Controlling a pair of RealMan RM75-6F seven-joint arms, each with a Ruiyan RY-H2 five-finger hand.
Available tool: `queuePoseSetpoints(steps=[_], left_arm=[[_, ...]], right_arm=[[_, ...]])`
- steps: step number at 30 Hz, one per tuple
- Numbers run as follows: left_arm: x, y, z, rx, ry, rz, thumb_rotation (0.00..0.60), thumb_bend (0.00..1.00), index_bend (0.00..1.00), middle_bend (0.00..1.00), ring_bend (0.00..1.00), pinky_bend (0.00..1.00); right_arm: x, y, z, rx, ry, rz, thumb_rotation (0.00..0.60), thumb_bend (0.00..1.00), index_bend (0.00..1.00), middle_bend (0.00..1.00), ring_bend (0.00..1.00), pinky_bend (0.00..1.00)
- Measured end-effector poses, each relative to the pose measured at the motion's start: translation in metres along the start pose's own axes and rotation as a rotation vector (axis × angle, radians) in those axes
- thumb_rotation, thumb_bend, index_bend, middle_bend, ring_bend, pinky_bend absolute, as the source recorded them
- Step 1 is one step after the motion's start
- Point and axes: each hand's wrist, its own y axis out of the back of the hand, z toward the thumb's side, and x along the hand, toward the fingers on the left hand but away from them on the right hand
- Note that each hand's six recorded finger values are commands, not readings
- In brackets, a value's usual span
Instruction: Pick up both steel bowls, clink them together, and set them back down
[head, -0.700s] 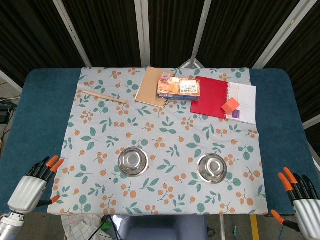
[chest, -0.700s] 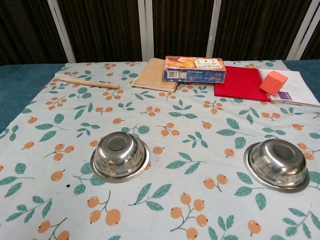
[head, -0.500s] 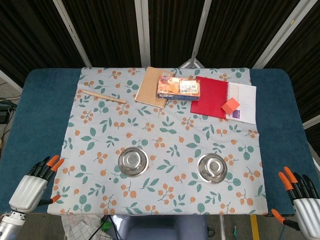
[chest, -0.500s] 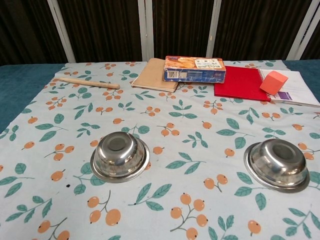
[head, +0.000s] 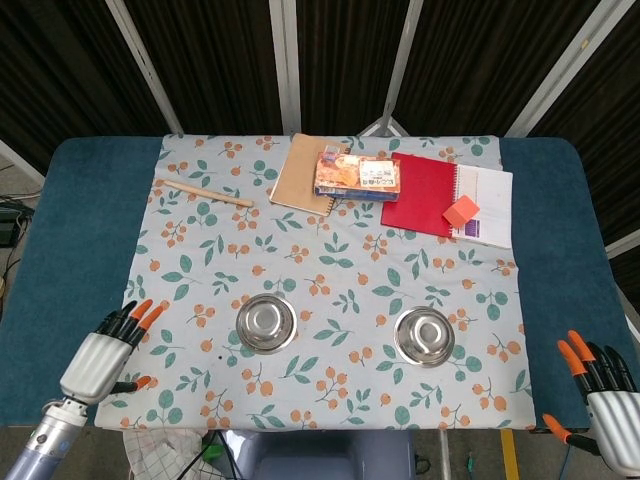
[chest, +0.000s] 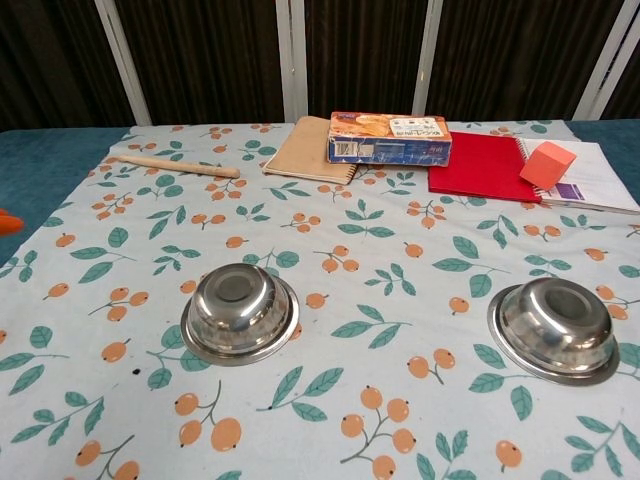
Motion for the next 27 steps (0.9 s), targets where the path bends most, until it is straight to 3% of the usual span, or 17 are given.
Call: queuePoseSetpoints(steps=[8,16,27], left_arm=[[0.050,-0.011,0.044,0.021,-0.065,-0.062,0.512,0.11,0.00,0.00,0.00,0.16],[0.095,-0.008,0.101,0.069,-0.124,-0.080,0.503,0.12,0.00,0.00,0.00,0.16],[0.138,-0.009,0.158,0.159,-0.152,-0.117,0.502,0.13,0.00,0.00,0.00,0.18]], right_arm=[[-0.008,-0.003,-0.004,-0.018,-0.010,0.019,0.503,0.25,0.00,0.00,0.00,0.00],[-0.014,-0.001,-0.013,-0.048,-0.027,0.030,0.503,0.25,0.00,0.00,0.00,0.00],[-0.018,0.001,-0.028,-0.083,-0.063,0.048,0.503,0.25,0.00,0.00,0.00,0.00]])
